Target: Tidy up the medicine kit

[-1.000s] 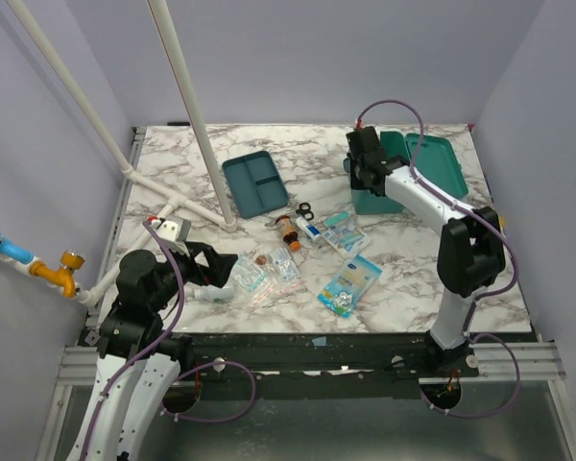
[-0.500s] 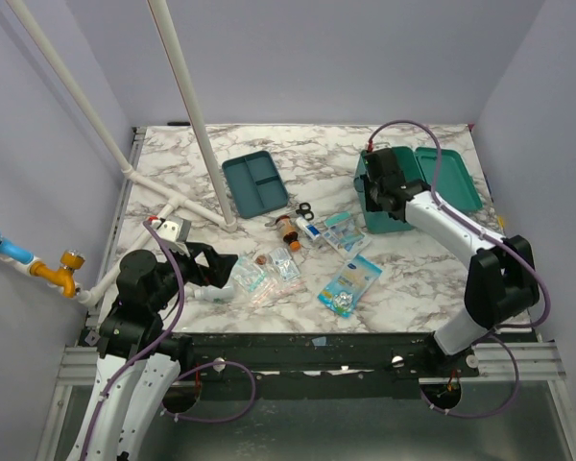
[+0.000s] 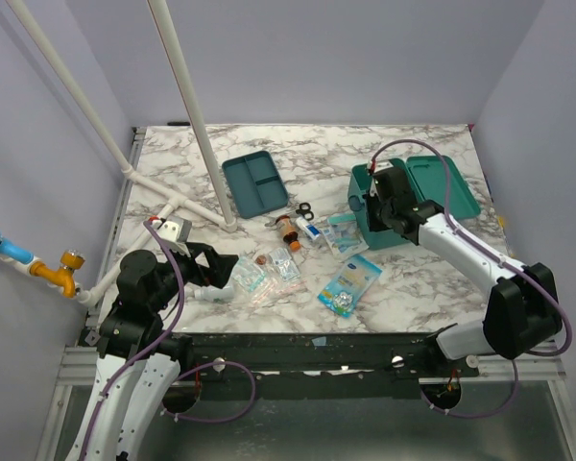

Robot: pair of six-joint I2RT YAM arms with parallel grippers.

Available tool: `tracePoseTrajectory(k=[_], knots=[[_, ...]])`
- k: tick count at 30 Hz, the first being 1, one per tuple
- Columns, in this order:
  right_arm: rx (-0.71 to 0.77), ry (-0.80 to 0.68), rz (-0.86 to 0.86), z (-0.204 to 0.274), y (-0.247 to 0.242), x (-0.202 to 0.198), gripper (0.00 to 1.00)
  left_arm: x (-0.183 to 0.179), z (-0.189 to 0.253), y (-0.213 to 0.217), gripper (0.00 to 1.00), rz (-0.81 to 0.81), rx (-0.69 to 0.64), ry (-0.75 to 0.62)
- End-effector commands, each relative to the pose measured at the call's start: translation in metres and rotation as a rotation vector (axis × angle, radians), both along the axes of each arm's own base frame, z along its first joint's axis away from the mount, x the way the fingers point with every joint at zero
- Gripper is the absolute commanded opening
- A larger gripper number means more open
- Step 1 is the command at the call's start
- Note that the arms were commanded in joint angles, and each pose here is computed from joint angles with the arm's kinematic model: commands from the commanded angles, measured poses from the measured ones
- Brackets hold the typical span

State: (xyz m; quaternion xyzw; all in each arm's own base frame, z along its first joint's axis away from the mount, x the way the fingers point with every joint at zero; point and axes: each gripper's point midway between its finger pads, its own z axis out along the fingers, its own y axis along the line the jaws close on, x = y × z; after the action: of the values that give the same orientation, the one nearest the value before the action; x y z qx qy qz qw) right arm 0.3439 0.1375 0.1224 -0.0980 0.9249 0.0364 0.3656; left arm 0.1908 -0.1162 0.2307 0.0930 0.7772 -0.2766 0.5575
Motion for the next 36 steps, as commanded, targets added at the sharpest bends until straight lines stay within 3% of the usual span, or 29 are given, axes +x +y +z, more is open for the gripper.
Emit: tracePoseTrajectory(k=[1,11,14,18,22,27,36], knots=[[0.069,0.049,0.087,-0.002,0.021,-0.027,0.01,0.0,0.004,0.001,0.98,0.006,0.001,-0.017],[0.056,0.063,0.138,0.005,0.047,-0.046,0.02,-0.001,0.003,0.002,0.99,0.01,0.003,-0.013],[0.043,0.035,0.114,0.015,0.041,-0.043,0.15,0.0,0.002,0.002,0.99,0.012,0.004,-0.012],[0.065,-0.019,0.079,0.037,0.036,-0.042,0.41,0.0,0.002,0.002,0.99,0.012,0.006,-0.01],[0.077,-0.049,0.031,0.058,0.027,-0.046,0.58,0.0,0.002,0.002,0.99,0.014,0.007,-0.008],[0.125,-0.043,-0.057,0.077,0.017,-0.06,0.7,0.001,0.003,0.004,0.99,0.023,0.007,-0.011],[0.329,0.015,-0.157,0.101,0.012,-0.106,0.77,0.003,0.0,0.013,0.99,0.096,-0.005,0.009]])
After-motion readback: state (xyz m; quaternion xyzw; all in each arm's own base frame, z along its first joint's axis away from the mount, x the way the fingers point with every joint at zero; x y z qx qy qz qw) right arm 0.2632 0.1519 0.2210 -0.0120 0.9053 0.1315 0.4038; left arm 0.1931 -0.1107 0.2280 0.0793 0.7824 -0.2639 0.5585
